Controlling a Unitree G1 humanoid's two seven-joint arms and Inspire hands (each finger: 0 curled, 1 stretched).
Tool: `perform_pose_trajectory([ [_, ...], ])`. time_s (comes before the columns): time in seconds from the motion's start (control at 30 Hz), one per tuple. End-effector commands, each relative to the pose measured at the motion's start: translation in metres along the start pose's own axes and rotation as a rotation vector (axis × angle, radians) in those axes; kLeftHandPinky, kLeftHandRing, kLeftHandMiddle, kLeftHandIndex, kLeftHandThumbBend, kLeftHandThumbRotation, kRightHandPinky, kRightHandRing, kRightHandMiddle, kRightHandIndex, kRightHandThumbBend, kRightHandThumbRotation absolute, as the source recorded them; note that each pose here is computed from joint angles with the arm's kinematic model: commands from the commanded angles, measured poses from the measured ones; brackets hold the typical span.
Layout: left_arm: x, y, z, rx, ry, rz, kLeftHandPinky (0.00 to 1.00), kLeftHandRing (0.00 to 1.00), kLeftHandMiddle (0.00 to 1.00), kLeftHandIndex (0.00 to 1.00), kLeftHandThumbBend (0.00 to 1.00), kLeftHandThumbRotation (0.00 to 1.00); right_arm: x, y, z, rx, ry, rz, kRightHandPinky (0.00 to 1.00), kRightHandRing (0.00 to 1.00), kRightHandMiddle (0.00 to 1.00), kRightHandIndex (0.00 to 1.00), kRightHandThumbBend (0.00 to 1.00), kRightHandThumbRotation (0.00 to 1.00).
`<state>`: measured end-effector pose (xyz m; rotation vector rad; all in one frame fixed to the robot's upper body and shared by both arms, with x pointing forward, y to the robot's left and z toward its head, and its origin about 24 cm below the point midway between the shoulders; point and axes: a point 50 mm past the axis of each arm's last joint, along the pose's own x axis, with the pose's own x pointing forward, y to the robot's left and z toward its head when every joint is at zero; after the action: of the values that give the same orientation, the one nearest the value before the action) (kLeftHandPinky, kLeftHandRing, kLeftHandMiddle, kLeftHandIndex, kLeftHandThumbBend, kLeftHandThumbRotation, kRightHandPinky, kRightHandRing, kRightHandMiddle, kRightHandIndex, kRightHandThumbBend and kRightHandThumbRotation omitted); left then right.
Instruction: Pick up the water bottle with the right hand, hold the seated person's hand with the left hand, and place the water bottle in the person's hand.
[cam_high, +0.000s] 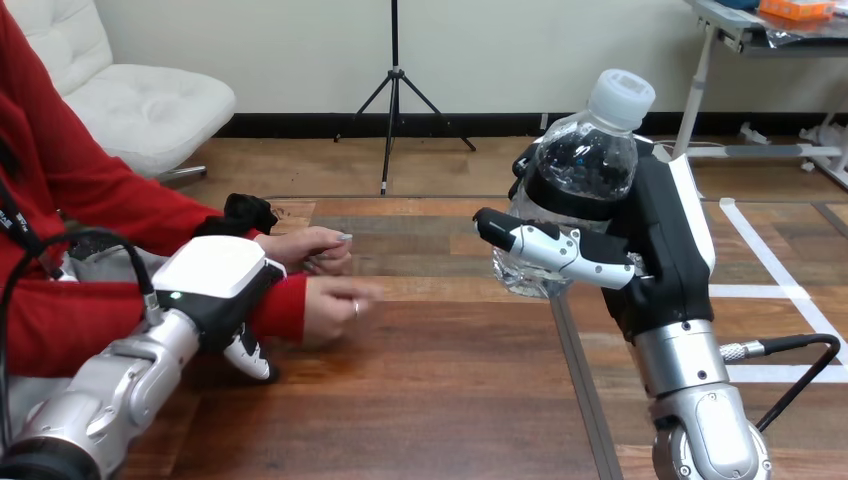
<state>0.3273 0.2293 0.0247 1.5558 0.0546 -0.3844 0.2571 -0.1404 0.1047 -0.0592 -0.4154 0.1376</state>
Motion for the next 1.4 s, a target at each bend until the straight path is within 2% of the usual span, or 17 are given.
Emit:
perform_pose_trajectory([
  [0.0,-0.0020,-0.0044,0.0023,-0.020,0.008,-0.025,0.48,0.56,0.59,0.62,0.95,0.00,0.0120,0.0001,0.0261,-0.001,-0.125,-0.004,0.25,0.30,0.36,0.40,0.83,0.00],
  [0.5,-0.0031,-0.0041,0.0029,-0.011,0.011,-0.056,0.42,0.51,0.57,0.59,0.95,0.00,0.0138,0.0007,0.0268,-0.001,-0.127,-0.001,0.25,0.30,0.36,0.40,0.82,0.00],
  [0.83,-0.0054,-0.0038,0.0041,-0.039,-0.008,-0.041,0.37,0.46,0.52,0.54,0.95,0.00,0.0159,0.0025,0.0259,0.008,-0.120,-0.001,0.26,0.31,0.36,0.40,0.83,0.00],
  [1.1,-0.0071,-0.0027,0.0058,-0.068,-0.021,-0.036,0.37,0.47,0.53,0.55,0.94,0.00,0.0174,0.0047,0.0248,-0.010,-0.118,-0.005,0.26,0.31,0.36,0.40,0.83,0.00],
  [1.37,-0.0108,0.0024,0.0108,-0.091,-0.049,0.000,0.37,0.46,0.53,0.54,0.93,0.00,0.0190,0.0085,0.0237,0.010,-0.112,0.004,0.26,0.31,0.36,0.40,0.83,0.00],
])
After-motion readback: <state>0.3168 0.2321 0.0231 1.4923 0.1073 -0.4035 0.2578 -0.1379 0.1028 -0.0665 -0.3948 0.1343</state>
